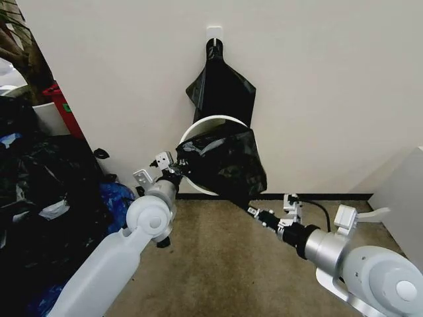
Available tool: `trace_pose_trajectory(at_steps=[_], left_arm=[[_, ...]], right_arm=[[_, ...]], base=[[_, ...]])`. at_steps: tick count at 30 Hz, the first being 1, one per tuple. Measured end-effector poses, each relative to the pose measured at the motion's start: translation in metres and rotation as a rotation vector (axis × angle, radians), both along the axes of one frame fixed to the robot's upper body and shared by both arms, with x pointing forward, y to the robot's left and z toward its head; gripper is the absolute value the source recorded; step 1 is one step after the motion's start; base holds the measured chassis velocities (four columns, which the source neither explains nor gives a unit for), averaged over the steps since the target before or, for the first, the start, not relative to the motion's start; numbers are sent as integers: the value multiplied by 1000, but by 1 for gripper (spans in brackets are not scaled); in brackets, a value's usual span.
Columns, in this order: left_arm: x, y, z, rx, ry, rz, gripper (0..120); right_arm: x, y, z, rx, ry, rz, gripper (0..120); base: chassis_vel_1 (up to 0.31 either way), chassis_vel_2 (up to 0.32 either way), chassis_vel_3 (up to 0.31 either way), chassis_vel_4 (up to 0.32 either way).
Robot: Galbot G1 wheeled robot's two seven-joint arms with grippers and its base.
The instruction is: Place the garbage bag over the trash bin.
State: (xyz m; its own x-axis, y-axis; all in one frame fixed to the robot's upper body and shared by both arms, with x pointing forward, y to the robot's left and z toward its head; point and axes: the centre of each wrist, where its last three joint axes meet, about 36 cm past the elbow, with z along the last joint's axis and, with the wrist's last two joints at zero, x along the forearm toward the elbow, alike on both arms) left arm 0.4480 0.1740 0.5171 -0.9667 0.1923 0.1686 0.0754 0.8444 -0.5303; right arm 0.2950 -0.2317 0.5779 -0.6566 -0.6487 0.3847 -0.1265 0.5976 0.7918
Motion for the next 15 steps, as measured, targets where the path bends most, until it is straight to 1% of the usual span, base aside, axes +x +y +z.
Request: trace_pose_trajectory(at_steps=[4, 7, 11, 15], left_arm=[[-1, 0, 2, 1, -2, -3, 1], [-4, 1, 4, 3, -7, -6, 1], [-5, 1, 5, 4, -8, -7, 1], [-7, 0, 5, 2, -8, -8, 1]], right_arm=[[-2, 5, -4, -9, 16, 17, 0], [-5, 13, -9, -20, 24, 30, 0], [-7, 22, -14, -44, 2, 43, 0], [7, 29, -30, -103, -21, 18, 0]], base=[[0, 0, 0, 0], [0, 0, 0, 0], [0, 0, 0, 0], [0, 0, 0, 0]])
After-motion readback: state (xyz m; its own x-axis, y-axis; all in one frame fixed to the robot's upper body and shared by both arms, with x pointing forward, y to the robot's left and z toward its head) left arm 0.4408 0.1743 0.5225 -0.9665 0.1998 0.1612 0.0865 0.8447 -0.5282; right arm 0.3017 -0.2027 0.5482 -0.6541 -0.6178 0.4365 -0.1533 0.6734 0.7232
